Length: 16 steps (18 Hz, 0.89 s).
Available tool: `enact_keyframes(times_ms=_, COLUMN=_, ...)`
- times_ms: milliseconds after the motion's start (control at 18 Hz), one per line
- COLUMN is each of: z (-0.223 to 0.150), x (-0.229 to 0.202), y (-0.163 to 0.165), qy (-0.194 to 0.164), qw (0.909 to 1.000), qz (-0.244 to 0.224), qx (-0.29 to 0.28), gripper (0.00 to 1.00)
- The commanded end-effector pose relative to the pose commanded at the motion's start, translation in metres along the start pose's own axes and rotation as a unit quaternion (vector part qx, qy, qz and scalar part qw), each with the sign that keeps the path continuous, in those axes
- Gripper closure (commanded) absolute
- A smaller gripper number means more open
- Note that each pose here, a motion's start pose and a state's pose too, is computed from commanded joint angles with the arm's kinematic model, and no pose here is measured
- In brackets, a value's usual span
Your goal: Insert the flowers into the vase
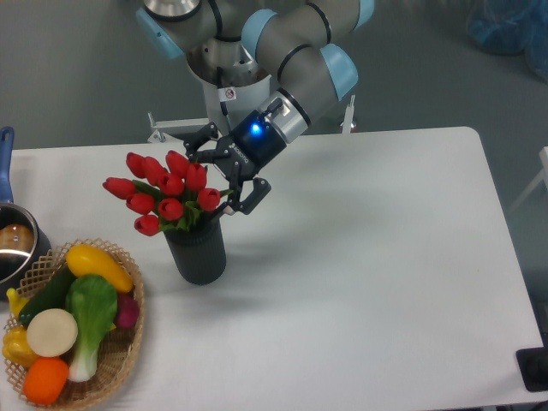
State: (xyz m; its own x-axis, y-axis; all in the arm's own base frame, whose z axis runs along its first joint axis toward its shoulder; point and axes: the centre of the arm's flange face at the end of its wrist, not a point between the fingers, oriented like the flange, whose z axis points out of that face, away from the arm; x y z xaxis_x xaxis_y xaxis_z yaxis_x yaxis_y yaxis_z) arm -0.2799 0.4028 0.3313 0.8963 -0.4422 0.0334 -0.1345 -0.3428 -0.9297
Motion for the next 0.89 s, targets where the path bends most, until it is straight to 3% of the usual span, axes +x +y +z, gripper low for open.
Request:
enact_keyframes(times_ms=222, z=-0.018, x=-0.001, y=-0.023, qy=-0.024, qw=0.9986, qz=0.033, qx=-0.034, gripper=0.00)
enact_keyframes(times_ms=389, z=-0.043, x=-0.003, y=-0.040, qy=-0.060, qw=0.9918, qz=0.058, qx=-0.097, gripper=0.00)
enact_keyframes(times_ms=611, z=-0.081, x=-0.008, y=-0.046, qy=-0.119, qw=0.9589, qz=0.079, qx=-0.245, gripper=0.00)
enact_keyframes(times_ms=889, z=-0.126, x=-0.018, y=-0.043, qy=-0.168, qw=0.9416, qz=0.063, qx=-0.285, gripper=0.00)
